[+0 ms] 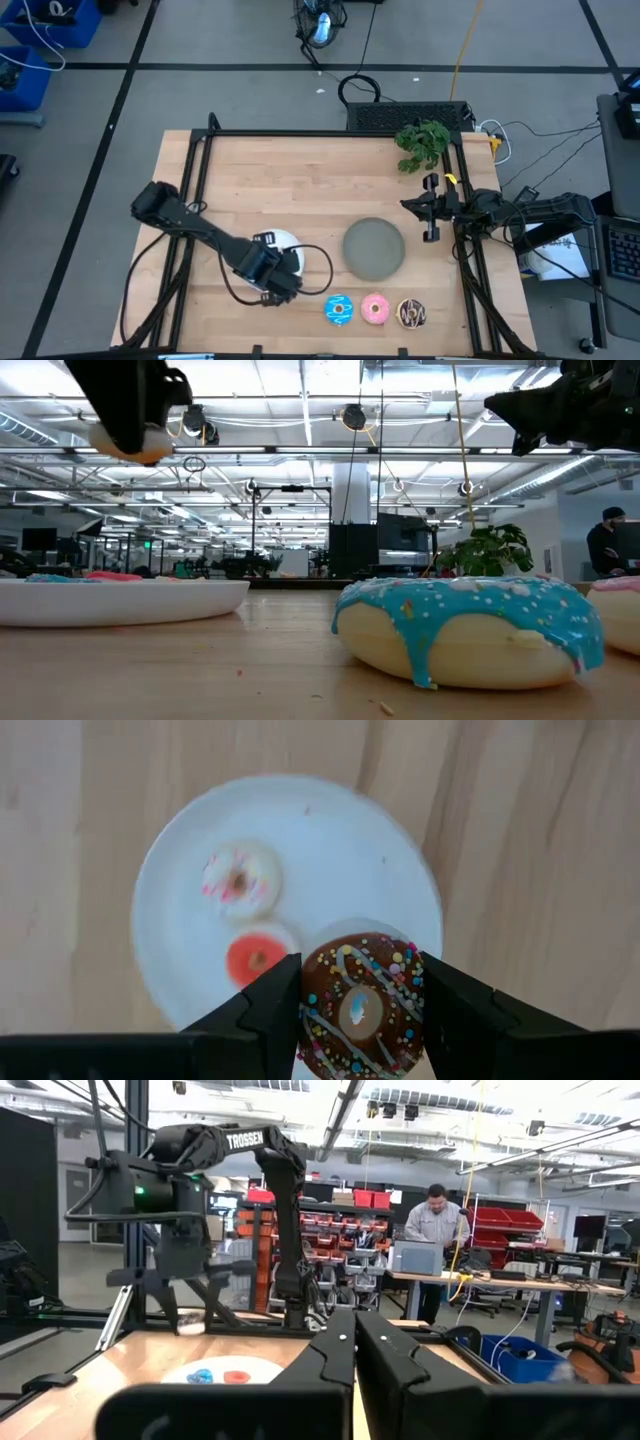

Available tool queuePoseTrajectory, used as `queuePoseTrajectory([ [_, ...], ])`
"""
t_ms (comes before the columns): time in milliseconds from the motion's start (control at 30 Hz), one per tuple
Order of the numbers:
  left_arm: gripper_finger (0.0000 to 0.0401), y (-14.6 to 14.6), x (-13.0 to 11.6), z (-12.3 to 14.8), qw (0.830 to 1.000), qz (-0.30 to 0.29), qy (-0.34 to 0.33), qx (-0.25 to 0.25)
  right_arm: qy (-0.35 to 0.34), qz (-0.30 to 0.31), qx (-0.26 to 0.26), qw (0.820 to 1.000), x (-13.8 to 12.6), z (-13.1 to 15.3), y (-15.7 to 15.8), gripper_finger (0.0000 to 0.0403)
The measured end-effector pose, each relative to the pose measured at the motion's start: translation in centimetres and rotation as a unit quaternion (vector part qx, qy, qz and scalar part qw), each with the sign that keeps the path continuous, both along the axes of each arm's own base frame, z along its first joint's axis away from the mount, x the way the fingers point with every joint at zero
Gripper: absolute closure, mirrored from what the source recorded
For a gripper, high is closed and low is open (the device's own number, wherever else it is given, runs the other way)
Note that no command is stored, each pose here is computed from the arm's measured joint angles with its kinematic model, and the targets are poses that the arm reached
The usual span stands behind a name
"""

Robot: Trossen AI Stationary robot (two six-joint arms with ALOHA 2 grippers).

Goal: Pick & Place donuts
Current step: Put the small brown donut on the white plate

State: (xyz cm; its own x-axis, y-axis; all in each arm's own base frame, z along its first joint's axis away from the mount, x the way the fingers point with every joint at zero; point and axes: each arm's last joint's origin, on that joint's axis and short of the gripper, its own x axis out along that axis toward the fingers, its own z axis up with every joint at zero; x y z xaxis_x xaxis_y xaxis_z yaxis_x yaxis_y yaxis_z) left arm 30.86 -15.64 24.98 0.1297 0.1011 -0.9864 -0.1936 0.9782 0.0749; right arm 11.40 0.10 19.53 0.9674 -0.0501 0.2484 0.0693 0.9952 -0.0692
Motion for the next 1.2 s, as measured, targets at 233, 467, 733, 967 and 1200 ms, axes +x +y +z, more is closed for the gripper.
queuePoseTrajectory([
  [233,0.0224,1.0,0.8,-0.3,1.000,-0.009,-0.011,-0.003,-0.001,0.000,-0.001,1.000,0.0,0.0,0.0,0.0403],
  [467,0.0224,1.8,1.6,-0.7,0.999,0.007,-0.026,0.024,-0.001,0.000,0.000,1.000,0.0,0.0,0.0,0.0403],
  [733,0.0224,1.5,3.0,-4.5,0.998,-0.039,0.026,0.049,0.001,0.000,0.000,1.000,0.0,0.0,0.0,0.0403],
  [967,0.0224,1.1,4.0,-7.4,0.996,-0.058,0.058,0.043,0.001,0.000,-0.001,1.000,0.0,0.0,0.0,0.0403],
  [1200,0.0224,1.0,4.3,-8.7,0.995,-0.058,0.074,0.042,0.003,0.000,-0.001,1.000,0.0,-0.1,0.0,0.0403],
])
